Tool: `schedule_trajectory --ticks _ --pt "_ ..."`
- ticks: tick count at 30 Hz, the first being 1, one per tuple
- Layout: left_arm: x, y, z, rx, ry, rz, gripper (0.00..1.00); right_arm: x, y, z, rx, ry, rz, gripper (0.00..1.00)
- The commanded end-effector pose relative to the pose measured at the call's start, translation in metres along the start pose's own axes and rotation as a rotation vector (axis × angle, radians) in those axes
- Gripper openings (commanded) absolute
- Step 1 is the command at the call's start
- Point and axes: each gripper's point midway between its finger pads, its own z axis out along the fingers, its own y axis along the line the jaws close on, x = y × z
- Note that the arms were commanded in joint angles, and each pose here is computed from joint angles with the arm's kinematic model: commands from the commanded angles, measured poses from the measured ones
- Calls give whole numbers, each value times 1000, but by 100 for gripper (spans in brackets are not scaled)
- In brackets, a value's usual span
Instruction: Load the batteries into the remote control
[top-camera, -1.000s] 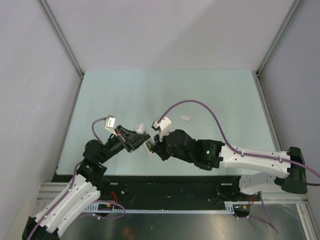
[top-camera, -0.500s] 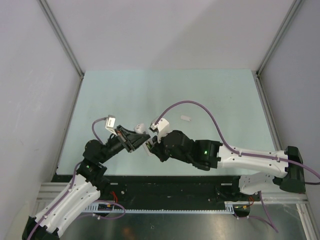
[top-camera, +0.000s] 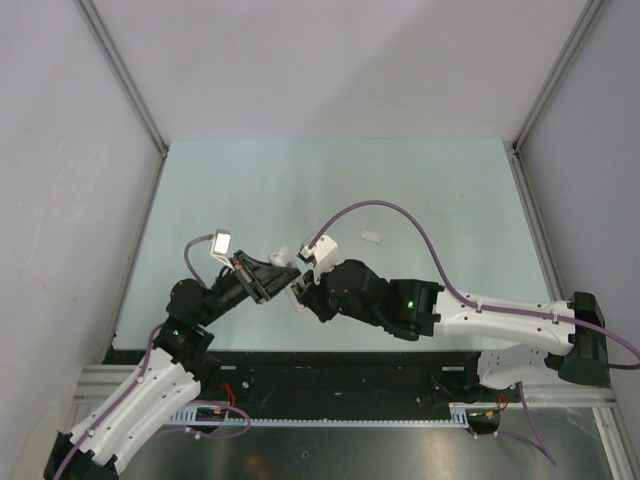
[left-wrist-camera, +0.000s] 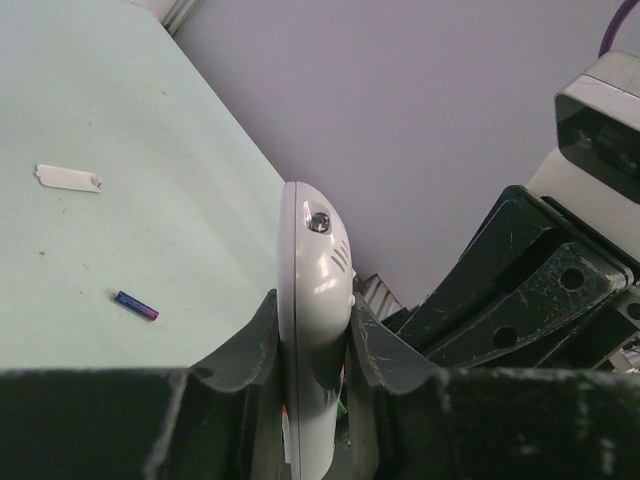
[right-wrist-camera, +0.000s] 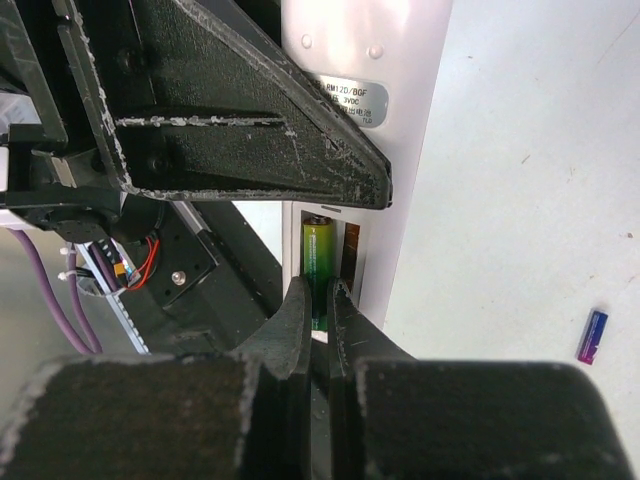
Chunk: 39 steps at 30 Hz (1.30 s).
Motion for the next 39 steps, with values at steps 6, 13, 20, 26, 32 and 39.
schedule_trajectory --ticks 6,13,20,26,32,39 --pt "-15 -57 -1 176 -1 -49 0 -48 0 5 17 -153 28 0" --pt "-19 -69 0 211 -2 -70 0 -59 3 6 14 -199 37 0" --pt "-20 -73 -1 221 -6 -88 0 -66 -2 6 42 -235 55 0" --pt "-25 -75 -1 222 -36 -116 0 -80 -5 0 56 -310 124 0" --pt "-36 -81 0 240 -84 -137 0 -86 -5 2 18 -341 198 0" --pt "-46 -88 2 262 -116 -173 0 -88 -8 2 7 -375 250 0"
